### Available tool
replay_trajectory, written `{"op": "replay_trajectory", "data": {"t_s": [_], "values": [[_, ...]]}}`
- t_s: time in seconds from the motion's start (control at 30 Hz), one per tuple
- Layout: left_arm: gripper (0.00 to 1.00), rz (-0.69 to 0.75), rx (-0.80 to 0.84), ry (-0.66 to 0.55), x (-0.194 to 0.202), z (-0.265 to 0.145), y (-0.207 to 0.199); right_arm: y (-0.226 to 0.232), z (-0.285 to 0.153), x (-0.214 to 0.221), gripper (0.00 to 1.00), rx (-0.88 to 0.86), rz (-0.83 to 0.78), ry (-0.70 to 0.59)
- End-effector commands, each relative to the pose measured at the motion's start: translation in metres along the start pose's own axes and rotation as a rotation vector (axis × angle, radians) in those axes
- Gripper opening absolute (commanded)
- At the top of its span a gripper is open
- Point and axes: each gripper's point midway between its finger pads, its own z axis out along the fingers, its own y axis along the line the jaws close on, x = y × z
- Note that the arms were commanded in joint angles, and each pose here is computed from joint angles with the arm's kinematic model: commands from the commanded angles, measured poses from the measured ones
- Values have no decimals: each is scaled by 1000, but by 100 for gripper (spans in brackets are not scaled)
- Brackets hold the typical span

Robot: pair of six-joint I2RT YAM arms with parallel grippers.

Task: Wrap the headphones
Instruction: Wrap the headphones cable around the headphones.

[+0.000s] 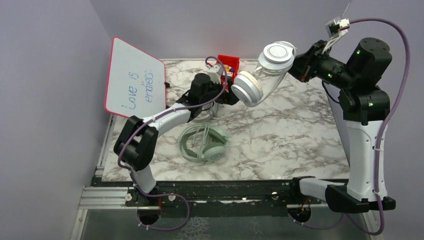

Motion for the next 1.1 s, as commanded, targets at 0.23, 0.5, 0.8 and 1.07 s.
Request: {"op": "replay_trajectory", "data": {"t_s": [0.23,0.5,0.8,1.07], "values": [[95,150,-180,-279,-51,-45,20,18,-14,-16,1,-25,-15,-21],[85,312,61,-326,-27,-87,-30,14,-13,-25,1,9,1,-24],[97,325,132,-304,9,-91,-55,19,-14,-35,1,-1,-7,-36],[97,290,278,-228,29,-57,-74,25,-17,-39,1,-18,-10,-46]]}}
